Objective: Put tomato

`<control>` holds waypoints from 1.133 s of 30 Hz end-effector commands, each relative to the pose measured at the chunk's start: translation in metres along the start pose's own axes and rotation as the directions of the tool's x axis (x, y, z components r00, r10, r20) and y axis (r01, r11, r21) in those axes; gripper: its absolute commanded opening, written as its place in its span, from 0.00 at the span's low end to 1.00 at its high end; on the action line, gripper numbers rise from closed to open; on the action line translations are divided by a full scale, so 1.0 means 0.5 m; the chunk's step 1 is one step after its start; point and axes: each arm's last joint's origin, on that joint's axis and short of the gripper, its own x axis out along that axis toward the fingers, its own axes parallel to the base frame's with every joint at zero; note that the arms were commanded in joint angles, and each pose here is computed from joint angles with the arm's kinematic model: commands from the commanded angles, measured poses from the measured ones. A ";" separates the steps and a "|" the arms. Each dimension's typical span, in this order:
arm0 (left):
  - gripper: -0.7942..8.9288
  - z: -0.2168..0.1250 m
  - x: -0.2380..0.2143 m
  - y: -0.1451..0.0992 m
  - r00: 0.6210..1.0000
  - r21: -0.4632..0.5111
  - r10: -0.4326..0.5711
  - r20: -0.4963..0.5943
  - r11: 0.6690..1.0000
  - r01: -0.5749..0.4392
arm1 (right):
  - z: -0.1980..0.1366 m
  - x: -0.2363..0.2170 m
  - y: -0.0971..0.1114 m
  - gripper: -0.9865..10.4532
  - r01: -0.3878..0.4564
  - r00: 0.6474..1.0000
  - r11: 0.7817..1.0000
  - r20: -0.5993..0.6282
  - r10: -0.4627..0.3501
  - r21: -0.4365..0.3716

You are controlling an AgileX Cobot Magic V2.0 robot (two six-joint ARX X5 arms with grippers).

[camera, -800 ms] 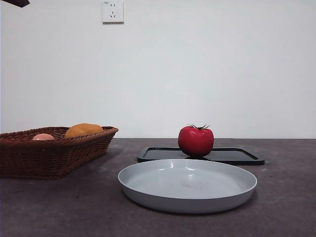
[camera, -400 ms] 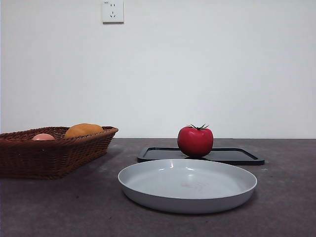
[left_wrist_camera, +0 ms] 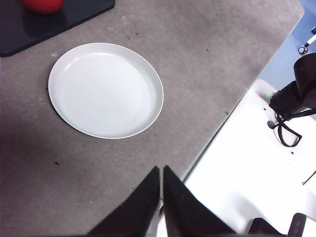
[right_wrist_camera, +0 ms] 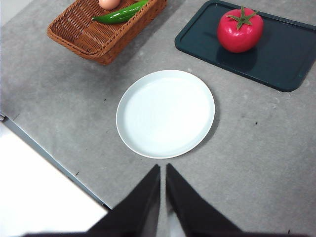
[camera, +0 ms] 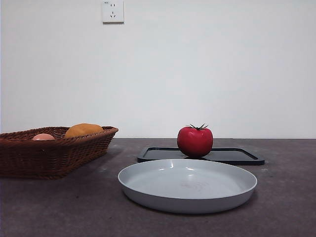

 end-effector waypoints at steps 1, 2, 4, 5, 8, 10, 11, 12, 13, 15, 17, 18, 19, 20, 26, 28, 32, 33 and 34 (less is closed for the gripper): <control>0.09 0.012 -0.007 -0.005 1.000 0.014 -0.011 0.026 1.000 0.011 | 0.005 -0.002 0.002 0.09 -0.006 1.000 1.000 0.011 0.006 0.000; 0.09 0.012 -0.007 -0.005 1.000 0.014 -0.011 0.026 1.000 0.011 | 0.005 -0.002 0.002 0.09 -0.006 1.000 1.000 0.011 0.006 0.000; 0.09 0.012 -0.007 -0.005 1.000 0.014 -0.011 0.026 1.000 0.011 | 0.005 -0.002 0.002 0.09 -0.006 1.000 1.000 0.011 0.006 0.000; 0.09 0.012 -0.007 -0.005 1.000 0.014 -0.011 0.026 1.000 0.011 | 0.005 -0.002 0.002 0.09 -0.007 1.000 1.000 0.011 0.007 0.000; 0.09 0.012 -0.007 -0.005 1.000 0.014 -0.011 0.026 1.000 0.011 | 0.005 -0.002 0.002 0.09 -0.007 1.000 1.000 0.011 0.007 0.000; 0.09 0.012 -0.007 -0.005 1.000 0.017 -0.011 0.026 1.000 0.010 | 0.005 -0.002 0.002 0.09 -0.006 1.000 1.000 0.011 0.006 0.000; 0.09 0.012 -0.008 -0.006 1.000 0.020 -0.011 0.029 1.000 0.010 | 0.005 -0.002 0.002 0.09 -0.006 1.000 1.000 0.011 0.006 0.000; 0.09 0.012 -0.008 -0.006 1.000 0.019 -0.011 0.028 1.000 0.010 | 0.005 -0.002 0.002 0.09 -0.006 1.000 1.000 0.011 0.006 0.000; 0.09 0.012 -0.008 -0.005 1.000 0.032 -0.006 0.030 0.999 0.005 | 0.005 -0.002 0.002 0.09 -0.007 1.000 1.000 0.011 0.007 0.000; 0.09 0.016 -0.012 -0.002 0.998 0.064 0.034 0.060 0.997 -0.038 | 0.005 -0.002 0.002 0.09 -0.006 1.000 1.000 0.011 0.006 0.000; 0.09 0.027 -0.023 0.003 0.980 0.084 0.111 0.168 0.988 -0.126 | 0.005 -0.002 0.002 0.09 -0.007 1.000 1.000 0.011 0.007 0.000; 0.09 0.033 -0.029 0.006 0.961 0.087 0.148 0.235 0.981 -0.173 | 0.005 -0.002 0.002 0.09 -0.007 1.000 1.000 0.011 0.007 0.000; 0.09 0.040 -0.041 0.011 0.921 0.096 0.200 0.333 0.965 -0.244 | 0.005 -0.002 0.002 0.09 -0.006 1.000 1.000 0.011 0.006 0.000; 0.09 0.043 -0.051 0.016 0.880 0.099 0.239 0.411 0.948 -0.304 | 0.005 -0.002 0.002 0.09 -0.007 1.000 1.000 0.011 0.007 0.000; 0.09 -0.004 -0.112 0.040 0.475 -0.003 0.376 0.796 0.786 -0.618 | 0.005 -0.002 0.002 0.09 -0.006 1.000 1.000 0.011 0.006 0.000; 0.09 -0.038 -0.117 0.048 0.367 -0.071 0.432 0.824 0.721 -0.690 | 0.005 -0.002 0.002 0.09 -0.007 1.000 1.000 0.011 0.007 0.000; 0.09 -0.102 -0.098 0.070 0.280 -0.169 0.543 0.792 0.635 -0.754 | 0.005 -0.002 0.002 0.09 -0.006 1.000 1.000 0.012 0.006 0.000; 0.09 -0.118 -0.088 0.076 0.279 -0.177 0.561 0.779 0.624 -0.761 | 0.005 -0.002 0.002 0.09 -0.007 1.000 1.000 0.012 0.007 0.000; 0.09 -0.134 -0.078 0.084 0.276 -0.186 0.578 0.768 0.613 -0.768 | 0.005 -0.002 0.002 0.09 -0.007 1.000 1.000 0.012 0.007 0.000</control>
